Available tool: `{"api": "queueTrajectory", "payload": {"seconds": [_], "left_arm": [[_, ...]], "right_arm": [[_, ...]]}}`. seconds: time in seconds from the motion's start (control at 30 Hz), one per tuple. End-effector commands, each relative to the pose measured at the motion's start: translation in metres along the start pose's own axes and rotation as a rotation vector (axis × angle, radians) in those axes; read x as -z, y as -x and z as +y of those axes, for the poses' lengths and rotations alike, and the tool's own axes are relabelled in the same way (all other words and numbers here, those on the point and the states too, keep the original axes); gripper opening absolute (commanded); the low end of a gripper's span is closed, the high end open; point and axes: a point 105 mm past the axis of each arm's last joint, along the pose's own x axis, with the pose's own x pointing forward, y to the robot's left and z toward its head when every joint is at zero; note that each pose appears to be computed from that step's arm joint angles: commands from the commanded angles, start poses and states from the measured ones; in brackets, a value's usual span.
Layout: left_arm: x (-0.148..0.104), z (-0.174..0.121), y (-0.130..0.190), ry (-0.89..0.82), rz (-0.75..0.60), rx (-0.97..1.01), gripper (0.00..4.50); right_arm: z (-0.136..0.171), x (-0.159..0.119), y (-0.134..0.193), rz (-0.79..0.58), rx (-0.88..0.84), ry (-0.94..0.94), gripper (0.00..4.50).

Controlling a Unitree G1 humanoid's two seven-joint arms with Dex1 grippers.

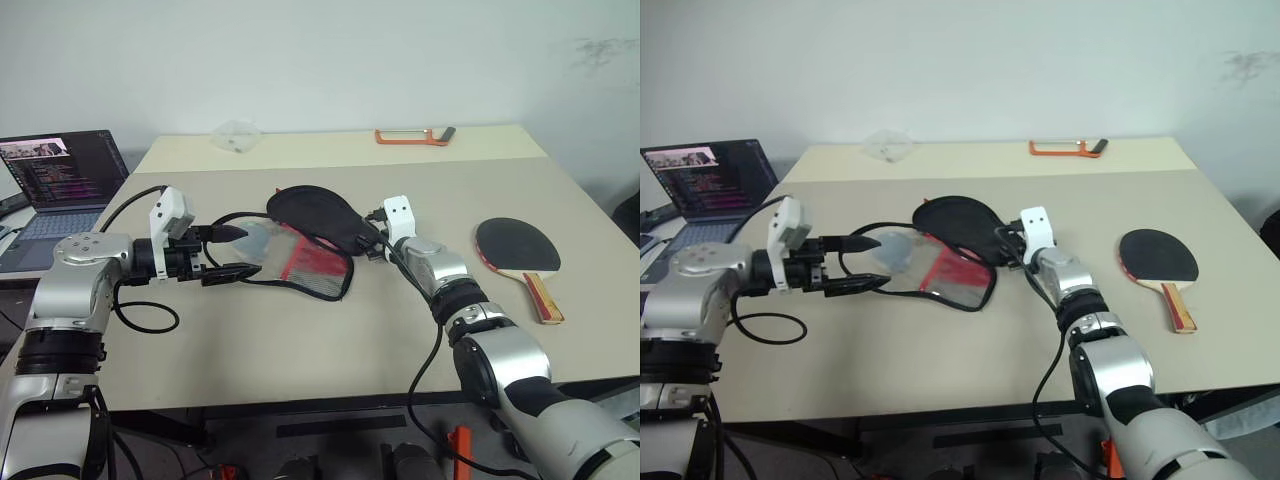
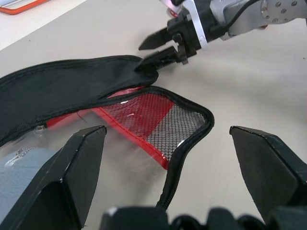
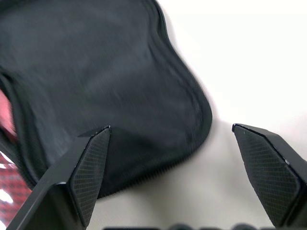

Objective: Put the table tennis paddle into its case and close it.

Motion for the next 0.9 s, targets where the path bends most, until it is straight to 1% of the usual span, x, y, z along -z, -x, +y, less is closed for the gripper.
{"api": "queueTrajectory", "payload": {"seconds": [0.03,0.17,0.27,0.3,0.33,0.47,0.63,0.7,0.73,0.9], "left_arm": [[-0.013,0.004,-0.001,-0.052,-0.020,-0.004,4.50],[-0.016,0.005,-0.004,-0.058,-0.022,-0.001,4.50],[-0.020,0.004,-0.008,-0.068,-0.023,0.004,4.50],[-0.022,0.003,-0.009,-0.070,-0.023,0.006,4.50],[-0.024,0.002,-0.010,-0.073,-0.023,0.007,4.50],[-0.027,0.001,-0.012,-0.078,-0.015,0.006,4.50],[-0.028,0.002,-0.011,-0.079,-0.013,0.001,4.50],[-0.027,0.002,-0.010,-0.076,-0.012,-0.003,4.50],[-0.027,0.003,-0.009,-0.075,-0.012,-0.004,4.50],[-0.024,0.003,-0.009,-0.071,-0.011,-0.004,4.50]], "right_arm": [[0.009,-0.015,-0.002,-0.048,-0.028,0.036,4.45],[0.016,-0.015,-0.005,-0.047,-0.046,0.060,4.45],[0.030,-0.015,-0.007,-0.044,-0.075,0.100,4.45],[0.034,-0.015,-0.008,-0.043,-0.086,0.112,4.05],[0.039,-0.015,-0.009,-0.038,-0.097,0.120,3.91],[0.048,-0.010,-0.011,-0.001,-0.110,0.111,2.51],[0.046,-0.006,-0.011,0.031,-0.092,0.055,0.84],[0.040,-0.005,-0.011,0.033,-0.070,0.050,0.23],[0.038,-0.005,-0.010,0.033,-0.062,0.049,0.02],[0.027,-0.015,-0.009,-0.011,0.004,0.048,0.02]]}}
